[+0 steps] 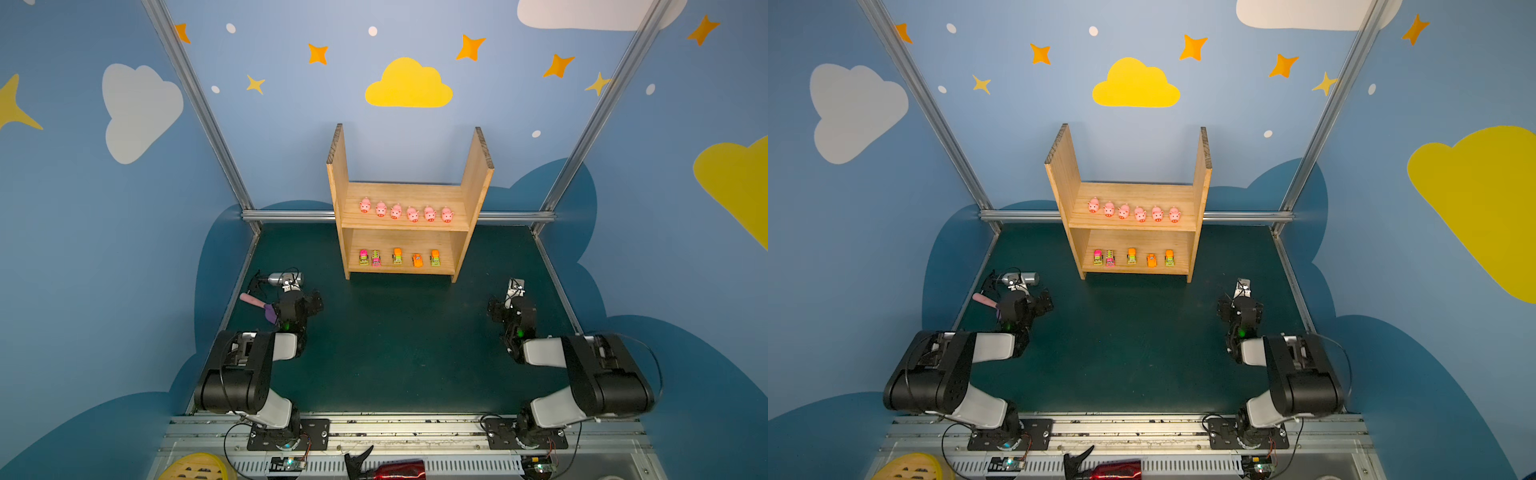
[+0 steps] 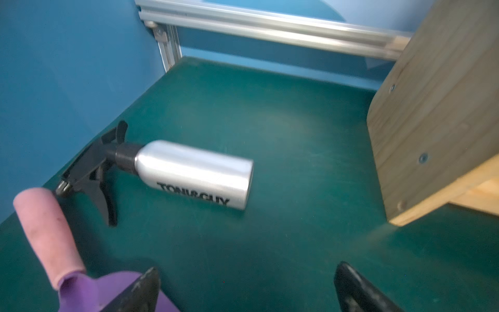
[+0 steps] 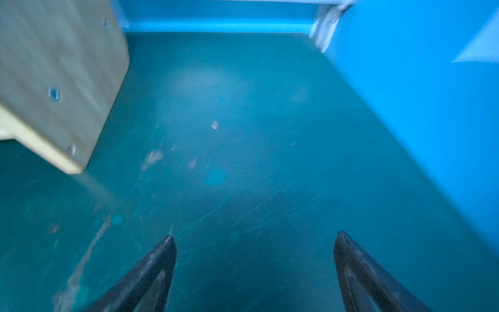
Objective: Place and organize the plastic toys onto the shelf
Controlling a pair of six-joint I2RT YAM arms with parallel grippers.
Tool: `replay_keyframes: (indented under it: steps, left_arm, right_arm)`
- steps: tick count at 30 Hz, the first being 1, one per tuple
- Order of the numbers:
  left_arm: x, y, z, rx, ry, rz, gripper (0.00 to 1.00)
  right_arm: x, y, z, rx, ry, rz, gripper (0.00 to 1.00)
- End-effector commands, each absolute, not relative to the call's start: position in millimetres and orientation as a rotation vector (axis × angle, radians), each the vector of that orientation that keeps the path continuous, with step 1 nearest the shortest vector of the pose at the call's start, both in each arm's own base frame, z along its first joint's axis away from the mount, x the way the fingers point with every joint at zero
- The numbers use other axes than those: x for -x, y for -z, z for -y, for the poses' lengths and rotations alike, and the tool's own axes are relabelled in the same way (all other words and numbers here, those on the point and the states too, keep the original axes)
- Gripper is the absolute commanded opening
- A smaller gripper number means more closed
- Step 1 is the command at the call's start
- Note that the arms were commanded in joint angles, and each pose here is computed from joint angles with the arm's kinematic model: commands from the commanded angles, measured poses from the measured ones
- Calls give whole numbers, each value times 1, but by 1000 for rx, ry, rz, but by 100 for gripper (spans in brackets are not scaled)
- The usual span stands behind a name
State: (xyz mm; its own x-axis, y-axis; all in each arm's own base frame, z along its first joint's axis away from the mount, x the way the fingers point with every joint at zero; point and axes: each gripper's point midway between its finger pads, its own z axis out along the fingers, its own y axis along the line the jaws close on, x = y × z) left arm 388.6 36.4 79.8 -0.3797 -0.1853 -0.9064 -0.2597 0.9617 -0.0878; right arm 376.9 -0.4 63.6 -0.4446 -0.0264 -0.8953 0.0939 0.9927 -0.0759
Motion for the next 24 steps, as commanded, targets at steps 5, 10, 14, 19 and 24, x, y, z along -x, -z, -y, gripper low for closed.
replay_keyframes:
  steps: [5,10,14,19,24]
  left_arm:
    - [-391,-80,-31,308,-30,-1981,100]
    - [-391,-81,-31,307,-30,-1977,100]
    - [-391,-81,-31,306,-31,-1977,100]
    - [-391,-81,-31,305,-30,-1976,100]
    - [-391,-81,-31,305,-30,-1976,100]
  right_arm:
    - [-395,-90,-18,38,-31,-1947,90]
    - [-394,-90,-18,38,-32,-1953,90]
    - [-394,-89,-18,41,-32,-1960,90]
    - [-394,-90,-19,40,-33,-1956,90]
    - [-394,-90,-18,39,-29,-1955,90]
